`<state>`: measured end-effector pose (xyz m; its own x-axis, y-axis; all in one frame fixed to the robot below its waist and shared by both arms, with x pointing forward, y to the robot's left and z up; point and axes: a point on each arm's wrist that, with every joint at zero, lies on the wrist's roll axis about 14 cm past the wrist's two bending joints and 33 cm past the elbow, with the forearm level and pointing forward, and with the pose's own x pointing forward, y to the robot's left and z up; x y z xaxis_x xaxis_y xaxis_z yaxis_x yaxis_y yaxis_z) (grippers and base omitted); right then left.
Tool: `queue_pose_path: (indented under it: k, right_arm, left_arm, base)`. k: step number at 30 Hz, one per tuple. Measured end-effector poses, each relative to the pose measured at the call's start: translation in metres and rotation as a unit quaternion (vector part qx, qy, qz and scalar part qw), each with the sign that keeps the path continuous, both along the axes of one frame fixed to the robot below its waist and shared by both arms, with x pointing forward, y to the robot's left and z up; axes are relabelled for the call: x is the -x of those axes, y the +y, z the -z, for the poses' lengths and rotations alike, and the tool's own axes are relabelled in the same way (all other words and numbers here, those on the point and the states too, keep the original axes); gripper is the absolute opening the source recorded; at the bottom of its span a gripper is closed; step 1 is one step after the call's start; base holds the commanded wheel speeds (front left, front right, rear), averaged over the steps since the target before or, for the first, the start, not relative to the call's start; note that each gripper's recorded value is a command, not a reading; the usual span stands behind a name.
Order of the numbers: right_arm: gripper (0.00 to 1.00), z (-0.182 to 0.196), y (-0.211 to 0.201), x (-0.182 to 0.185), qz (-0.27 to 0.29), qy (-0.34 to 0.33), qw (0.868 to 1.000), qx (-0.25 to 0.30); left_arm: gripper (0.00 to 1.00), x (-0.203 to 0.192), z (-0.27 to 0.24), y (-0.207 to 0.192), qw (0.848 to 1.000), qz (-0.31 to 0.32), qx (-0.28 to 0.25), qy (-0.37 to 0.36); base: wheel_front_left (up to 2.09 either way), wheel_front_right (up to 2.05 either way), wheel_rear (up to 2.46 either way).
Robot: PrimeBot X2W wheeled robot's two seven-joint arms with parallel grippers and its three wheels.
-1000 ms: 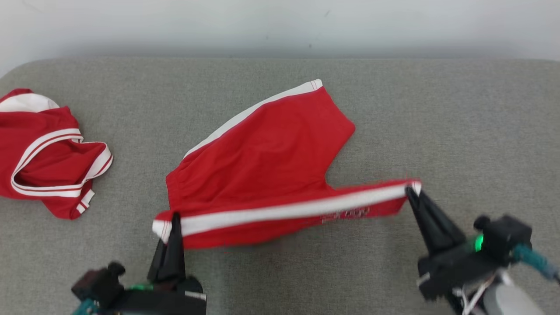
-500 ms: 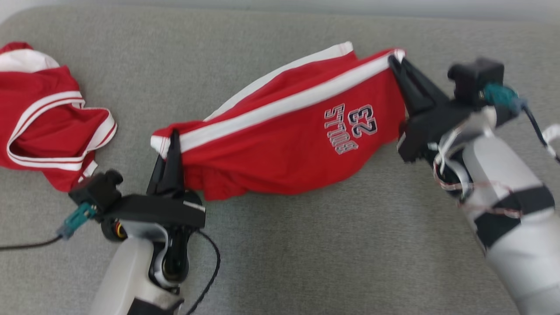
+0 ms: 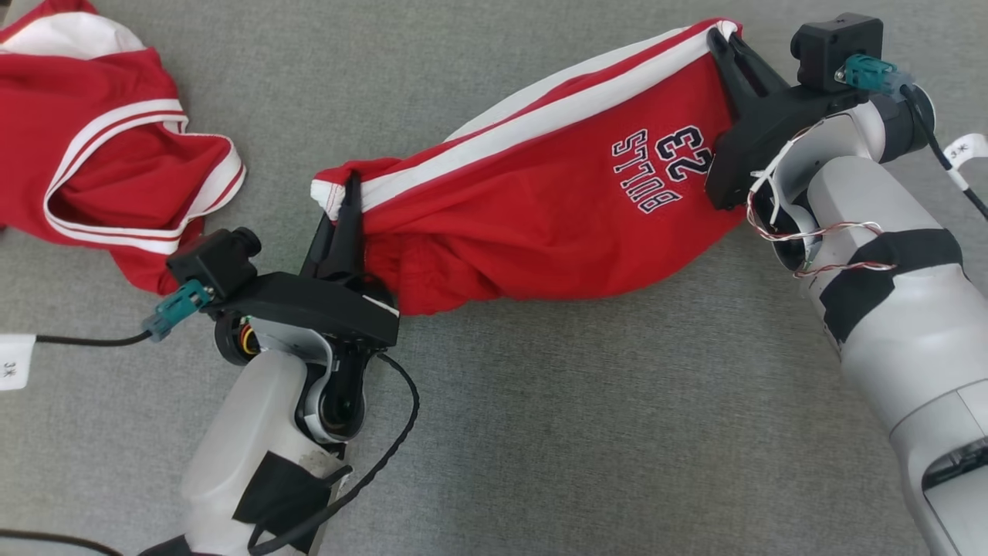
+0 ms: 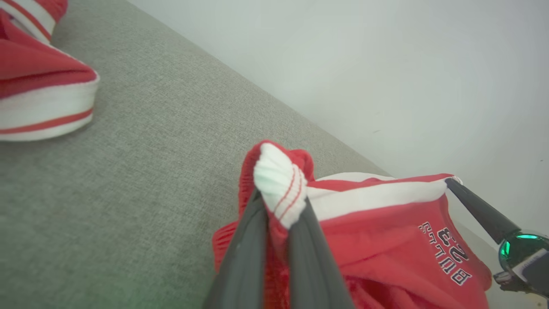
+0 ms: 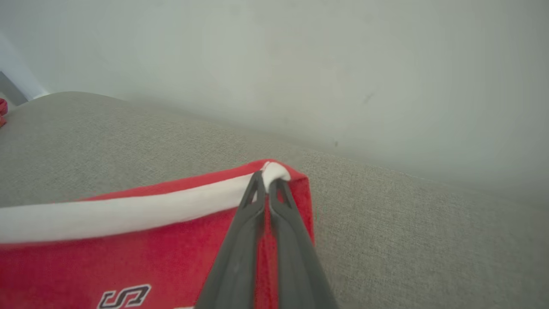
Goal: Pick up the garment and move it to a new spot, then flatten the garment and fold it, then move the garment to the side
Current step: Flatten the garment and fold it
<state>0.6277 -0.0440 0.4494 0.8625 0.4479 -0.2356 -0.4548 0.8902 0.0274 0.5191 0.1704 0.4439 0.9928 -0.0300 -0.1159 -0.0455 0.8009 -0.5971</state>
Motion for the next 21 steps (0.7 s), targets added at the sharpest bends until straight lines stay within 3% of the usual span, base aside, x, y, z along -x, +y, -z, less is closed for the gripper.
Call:
queue_pose_path:
  k: [1, 2, 3, 4, 5, 6, 13, 21]
  right_arm:
    - [0.0, 0.002, 0.002, -0.001, 0.0, 0.0, 1.0, 0.001]
    - [0.0, 0.006, 0.003, -0.001, -0.001, 0.003, 1.0, 0.003]
    - [0.0, 0.008, 0.004, -0.001, -0.002, 0.004, 1.0, 0.005]
    - [0.01, 0.008, 0.005, -0.001, -0.001, 0.0, 1.0, 0.004]
    - [0.41, 0.007, 0.005, -0.001, 0.0, -0.002, 1.0, 0.003]
    - [0.98, 0.007, 0.004, 0.0, 0.0, -0.003, 1.0, 0.004]
    - [1.0, -0.009, 0.001, 0.01, 0.006, -0.021, 1.0, -0.005]
    - [1.0, -0.027, -0.019, 0.036, 0.021, -0.037, 0.999, -0.024]
  left_arm:
    - [0.02, 0.0, 0.001, 0.0, 1.0, 0.0, 0.0, 0.002]
    - [0.43, 0.0, 0.003, -0.001, 1.0, 0.002, -0.003, 0.005]
    - [0.9, 0.0, 0.004, -0.001, 1.0, 0.003, -0.005, 0.006]
    - [1.0, 0.0, 0.005, 0.0, 1.0, 0.002, -0.006, 0.007]
    - [1.0, 0.001, 0.006, 0.0, 1.0, 0.002, -0.006, 0.009]
    - [1.0, 0.001, 0.006, -0.001, 1.0, 0.003, -0.007, 0.01]
    - [1.0, 0.004, -0.019, 0.006, 0.999, -0.004, -0.033, -0.027]
    - [1.0, 0.048, -0.032, 0.015, 0.997, -0.026, -0.045, -0.049]
  base:
    - [0.0, 0.0, 0.0]
    - [0.0, 0.0, 0.0]
    - [0.0, 0.0, 0.0]
    - [0.0, 0.0, 0.0]
    - [0.0, 0.0, 0.0]
    - [0.0, 0.0, 0.0]
    - [0.0, 0.0, 0.0]
    - [0.0, 0.0, 0.0]
